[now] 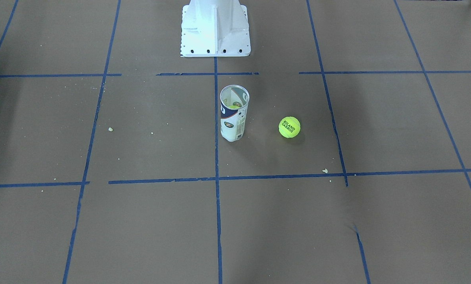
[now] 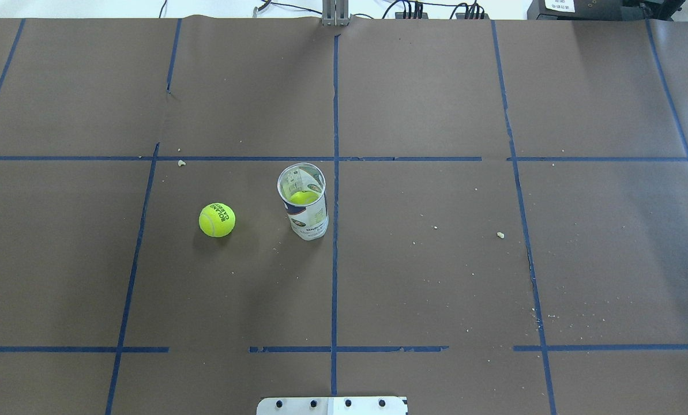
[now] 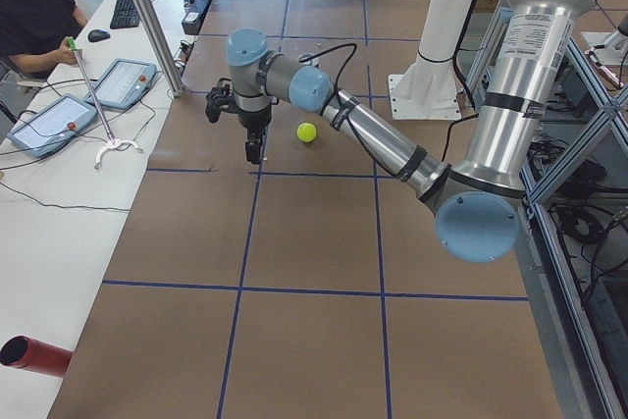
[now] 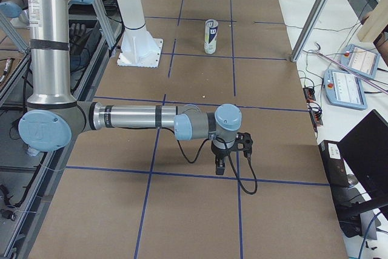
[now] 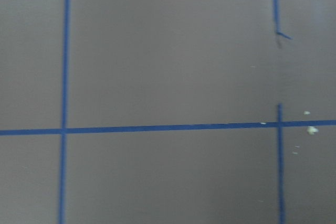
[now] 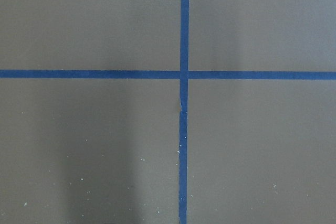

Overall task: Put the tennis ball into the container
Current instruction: 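Reach the left gripper down toward the yellow-green tennis ball, then close the left gripper around the tennis ball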

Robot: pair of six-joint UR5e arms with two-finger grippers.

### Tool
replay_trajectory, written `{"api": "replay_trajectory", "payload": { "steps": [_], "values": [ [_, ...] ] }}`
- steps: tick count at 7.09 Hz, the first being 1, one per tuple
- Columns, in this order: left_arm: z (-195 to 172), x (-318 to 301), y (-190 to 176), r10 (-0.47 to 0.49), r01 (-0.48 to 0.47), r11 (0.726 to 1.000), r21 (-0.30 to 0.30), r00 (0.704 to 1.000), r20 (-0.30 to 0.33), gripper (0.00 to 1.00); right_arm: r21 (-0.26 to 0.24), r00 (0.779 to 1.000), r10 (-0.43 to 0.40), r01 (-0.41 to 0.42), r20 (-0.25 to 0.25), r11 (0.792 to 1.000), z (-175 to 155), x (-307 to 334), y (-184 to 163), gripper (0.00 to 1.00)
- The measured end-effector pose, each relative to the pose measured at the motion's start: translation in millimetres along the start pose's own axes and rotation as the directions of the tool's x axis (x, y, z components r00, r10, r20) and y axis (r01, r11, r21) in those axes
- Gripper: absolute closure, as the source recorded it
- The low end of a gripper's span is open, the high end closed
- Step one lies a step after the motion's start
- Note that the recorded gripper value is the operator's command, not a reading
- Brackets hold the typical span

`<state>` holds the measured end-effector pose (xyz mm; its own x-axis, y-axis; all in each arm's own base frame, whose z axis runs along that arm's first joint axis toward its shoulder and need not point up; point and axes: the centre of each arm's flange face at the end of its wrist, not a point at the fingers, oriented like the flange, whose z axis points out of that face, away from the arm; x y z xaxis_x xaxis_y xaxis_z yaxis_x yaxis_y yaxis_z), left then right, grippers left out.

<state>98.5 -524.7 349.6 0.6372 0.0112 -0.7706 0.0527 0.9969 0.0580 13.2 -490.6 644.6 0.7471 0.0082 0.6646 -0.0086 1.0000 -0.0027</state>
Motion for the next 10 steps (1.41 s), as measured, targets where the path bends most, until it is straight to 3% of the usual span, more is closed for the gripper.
{"api": "replay_trajectory", "payload": {
  "steps": [1,4,7,10],
  "values": [
    [21.8,52.9,15.9,-0.006,0.006,1.000,-0.015,1.000,-0.018,0.00,0.000,1.000,0.000,0.000,0.000,1.000,0.0,-0.1,0.0,0.00],
    [106.4,171.4,43.4,0.013,-0.012,0.999,-0.035,1.000,0.016,0.00,0.000,1.000,0.000,0.000,0.000,1.000,0.0,-0.1,0.0,0.00],
    [195.2,210.9,52.6,0.035,-0.034,0.994,-0.103,0.999,0.009,0.00,0.000,1.000,0.000,0.000,0.000,1.000,-0.1,0.1,0.0,0.00],
    [244.3,228.8,74.1,0.013,-0.013,0.991,-0.135,1.000,-0.002,0.00,0.000,1.000,0.000,0.000,0.000,1.000,-0.1,0.2,0.0,0.00]
  ]
}}
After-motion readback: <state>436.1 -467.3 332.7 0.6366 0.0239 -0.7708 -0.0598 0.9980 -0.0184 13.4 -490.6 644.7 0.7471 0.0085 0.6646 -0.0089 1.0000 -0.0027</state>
